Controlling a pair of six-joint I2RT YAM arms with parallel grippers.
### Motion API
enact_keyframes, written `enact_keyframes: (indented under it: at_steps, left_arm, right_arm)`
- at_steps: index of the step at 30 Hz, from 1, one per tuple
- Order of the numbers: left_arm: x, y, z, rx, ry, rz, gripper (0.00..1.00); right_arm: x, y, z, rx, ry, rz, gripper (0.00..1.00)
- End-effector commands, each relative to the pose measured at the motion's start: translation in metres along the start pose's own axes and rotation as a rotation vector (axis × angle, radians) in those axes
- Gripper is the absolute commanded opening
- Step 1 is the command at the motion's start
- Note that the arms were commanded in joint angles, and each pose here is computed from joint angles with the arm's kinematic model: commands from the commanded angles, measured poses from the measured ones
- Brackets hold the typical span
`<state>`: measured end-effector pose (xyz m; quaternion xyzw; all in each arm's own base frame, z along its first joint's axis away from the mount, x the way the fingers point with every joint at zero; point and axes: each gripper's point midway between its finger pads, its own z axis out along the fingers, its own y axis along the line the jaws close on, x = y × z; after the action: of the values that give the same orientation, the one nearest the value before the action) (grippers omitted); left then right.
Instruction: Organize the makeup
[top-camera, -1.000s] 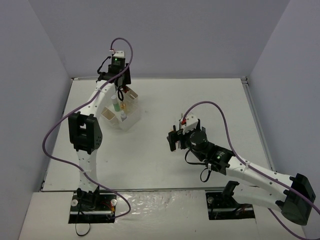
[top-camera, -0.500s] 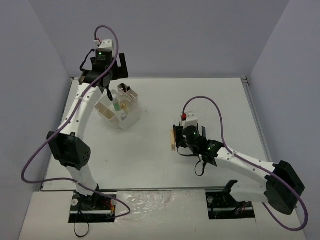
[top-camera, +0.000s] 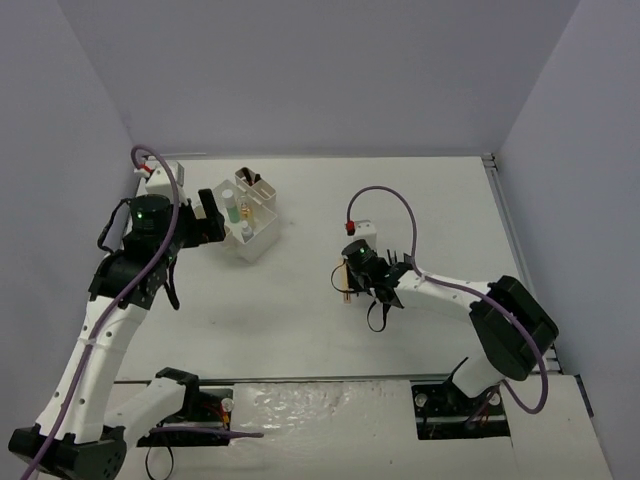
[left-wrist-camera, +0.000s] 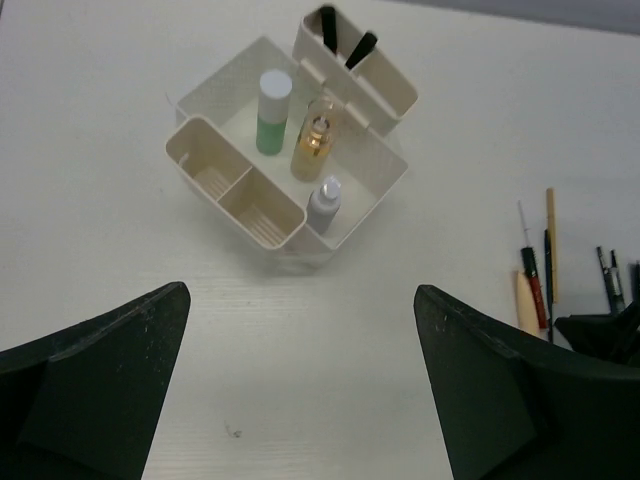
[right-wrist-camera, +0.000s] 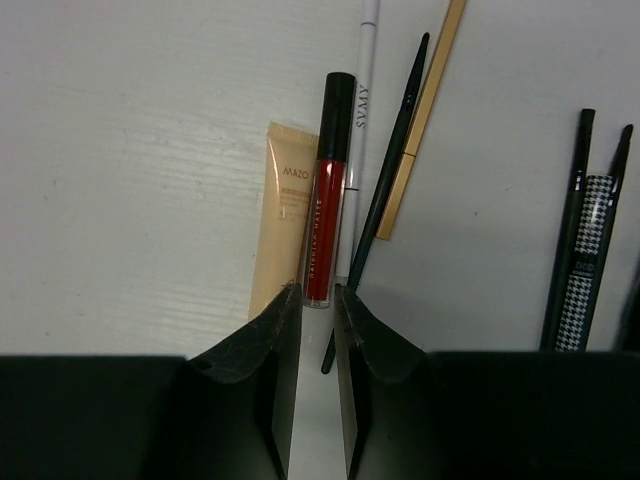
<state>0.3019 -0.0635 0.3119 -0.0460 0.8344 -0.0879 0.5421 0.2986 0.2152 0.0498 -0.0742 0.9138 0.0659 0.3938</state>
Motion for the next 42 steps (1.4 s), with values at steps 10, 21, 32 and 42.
enact_keyframes:
  at_steps: [10,21,32,42]
  left_arm:
    - [0.054,0.02,-0.012,-0.021,0.022,0.031,0.94]
    - [0.057,0.019,-0.01,-0.016,0.037,0.033,0.94]
    - [0.057,0.017,-0.009,-0.003,0.041,0.03,0.94]
    - [0.042,-0.022,-0.014,0.157,0.082,-0.063,0.94]
  right_arm:
    - [-0.01,0.007,0.025,0.03,-0.018,0.038,0.16]
    - [0.003,0.003,0.035,0.057,0.012,0.032,0.18]
    - [0.005,0.001,0.037,0.074,0.011,0.035,0.08]
    - [-0.064,0.033,-0.032,-0.052,-0.23,-0.059,0.0]
